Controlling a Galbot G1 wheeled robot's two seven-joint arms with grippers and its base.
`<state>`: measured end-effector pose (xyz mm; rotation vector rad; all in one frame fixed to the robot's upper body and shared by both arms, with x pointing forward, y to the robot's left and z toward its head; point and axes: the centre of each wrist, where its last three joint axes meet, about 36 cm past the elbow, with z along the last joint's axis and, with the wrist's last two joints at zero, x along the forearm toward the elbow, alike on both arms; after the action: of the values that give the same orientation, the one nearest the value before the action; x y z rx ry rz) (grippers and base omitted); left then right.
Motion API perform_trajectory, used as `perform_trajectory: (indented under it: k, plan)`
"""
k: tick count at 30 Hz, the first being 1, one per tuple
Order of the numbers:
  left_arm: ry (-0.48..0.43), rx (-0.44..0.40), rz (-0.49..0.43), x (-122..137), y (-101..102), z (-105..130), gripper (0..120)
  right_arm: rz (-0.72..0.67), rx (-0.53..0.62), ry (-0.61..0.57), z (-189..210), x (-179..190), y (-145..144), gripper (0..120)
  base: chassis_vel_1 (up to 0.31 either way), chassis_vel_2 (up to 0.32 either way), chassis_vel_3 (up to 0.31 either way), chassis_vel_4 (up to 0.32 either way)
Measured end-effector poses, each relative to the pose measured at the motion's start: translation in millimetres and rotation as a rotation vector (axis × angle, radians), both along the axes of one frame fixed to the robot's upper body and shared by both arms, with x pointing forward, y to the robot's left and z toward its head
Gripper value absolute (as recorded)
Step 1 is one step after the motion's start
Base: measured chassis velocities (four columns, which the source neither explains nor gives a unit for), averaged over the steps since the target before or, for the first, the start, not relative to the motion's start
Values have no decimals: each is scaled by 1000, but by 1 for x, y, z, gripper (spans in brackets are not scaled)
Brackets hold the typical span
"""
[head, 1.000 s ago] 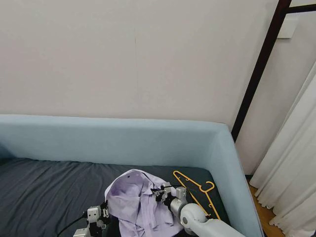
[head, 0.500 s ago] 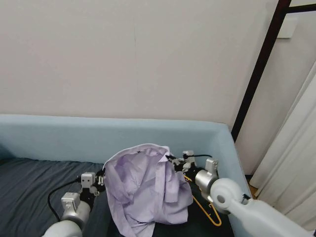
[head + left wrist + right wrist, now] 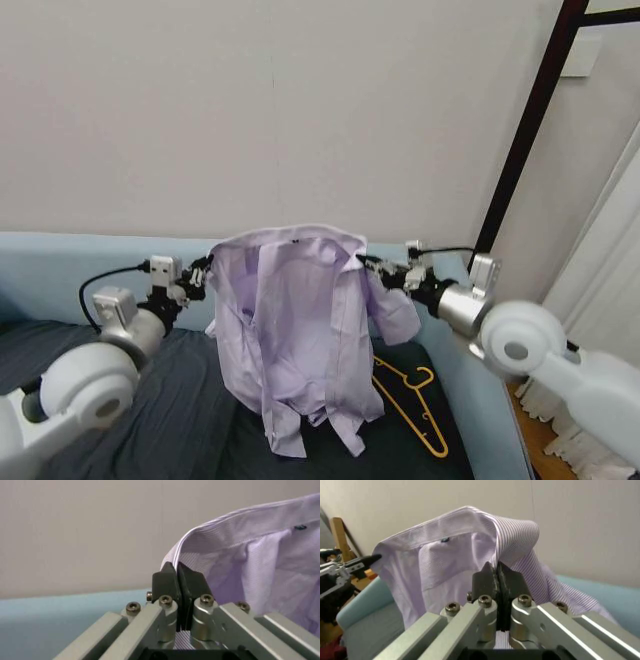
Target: Pick up the clothes from the sofa and hang them on the clothes hanger.
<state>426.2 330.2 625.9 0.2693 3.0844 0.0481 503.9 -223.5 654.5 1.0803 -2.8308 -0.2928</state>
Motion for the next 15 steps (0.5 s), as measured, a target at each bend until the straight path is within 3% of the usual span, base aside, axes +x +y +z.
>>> perform_trajectory:
  k: [6,9,11,15]
  plan:
    - [-30,-60,52,21,0,37,0,-33,-5,-58,35,36,19,0,0,0,0,0]
    - [-34,-83,51,33,-5,49,0,-67,-6,-74,47,47,19,0,0,0,0,0]
    - [-70,-101,46,54,-10,73,0,-109,-13,-101,65,63,17,0,0,0,0,0]
    - [-86,-109,41,68,-12,87,0,-129,-12,-122,80,72,15,0,0,0,0,0]
